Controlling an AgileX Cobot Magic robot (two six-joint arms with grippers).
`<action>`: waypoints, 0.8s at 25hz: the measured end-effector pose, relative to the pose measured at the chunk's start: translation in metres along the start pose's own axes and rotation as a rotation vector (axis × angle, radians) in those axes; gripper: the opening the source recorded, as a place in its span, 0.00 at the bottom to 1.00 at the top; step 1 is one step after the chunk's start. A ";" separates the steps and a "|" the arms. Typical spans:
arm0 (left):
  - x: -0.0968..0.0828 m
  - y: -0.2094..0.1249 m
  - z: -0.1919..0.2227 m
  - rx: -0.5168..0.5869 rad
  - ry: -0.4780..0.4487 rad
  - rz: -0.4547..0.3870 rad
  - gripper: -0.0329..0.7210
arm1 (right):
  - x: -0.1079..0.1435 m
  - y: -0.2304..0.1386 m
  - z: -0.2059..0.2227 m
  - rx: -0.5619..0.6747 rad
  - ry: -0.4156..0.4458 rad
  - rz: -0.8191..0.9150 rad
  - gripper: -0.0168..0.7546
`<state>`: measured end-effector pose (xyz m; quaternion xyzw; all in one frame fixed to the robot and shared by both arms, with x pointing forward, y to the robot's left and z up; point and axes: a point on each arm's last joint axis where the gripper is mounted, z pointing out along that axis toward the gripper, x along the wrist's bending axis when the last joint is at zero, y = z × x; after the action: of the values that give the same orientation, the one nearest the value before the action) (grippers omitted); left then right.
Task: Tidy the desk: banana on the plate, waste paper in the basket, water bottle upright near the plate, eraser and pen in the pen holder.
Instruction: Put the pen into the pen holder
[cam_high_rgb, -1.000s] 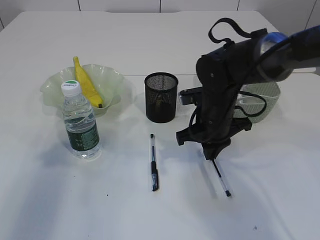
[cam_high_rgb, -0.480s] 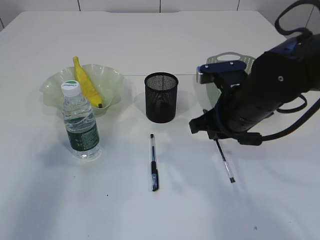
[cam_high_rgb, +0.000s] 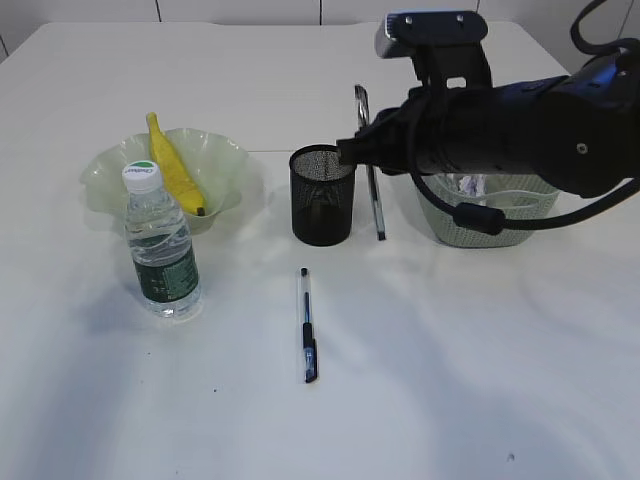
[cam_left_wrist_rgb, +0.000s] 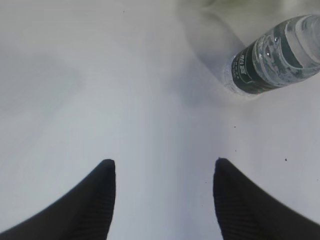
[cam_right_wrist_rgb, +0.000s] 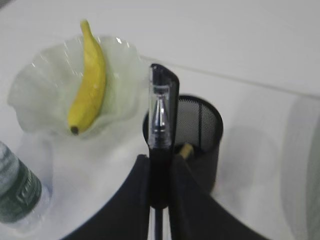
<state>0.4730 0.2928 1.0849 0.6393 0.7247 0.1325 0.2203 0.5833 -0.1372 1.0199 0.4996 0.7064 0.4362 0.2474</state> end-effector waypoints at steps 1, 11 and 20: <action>0.000 0.000 0.000 0.000 0.000 0.000 0.61 | 0.001 0.004 0.000 -0.045 0.013 -0.011 0.08; 0.000 0.000 0.000 0.002 0.000 0.000 0.61 | 0.005 0.010 0.030 -0.243 0.078 -0.071 0.08; 0.000 0.000 0.000 0.002 0.001 0.001 0.61 | -0.029 0.036 0.045 -0.354 0.014 -0.059 0.08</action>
<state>0.4728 0.2929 1.0848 0.6398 0.7246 0.1325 0.2192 0.6472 -0.1435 1.0262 0.4240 0.6348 0.5498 0.3392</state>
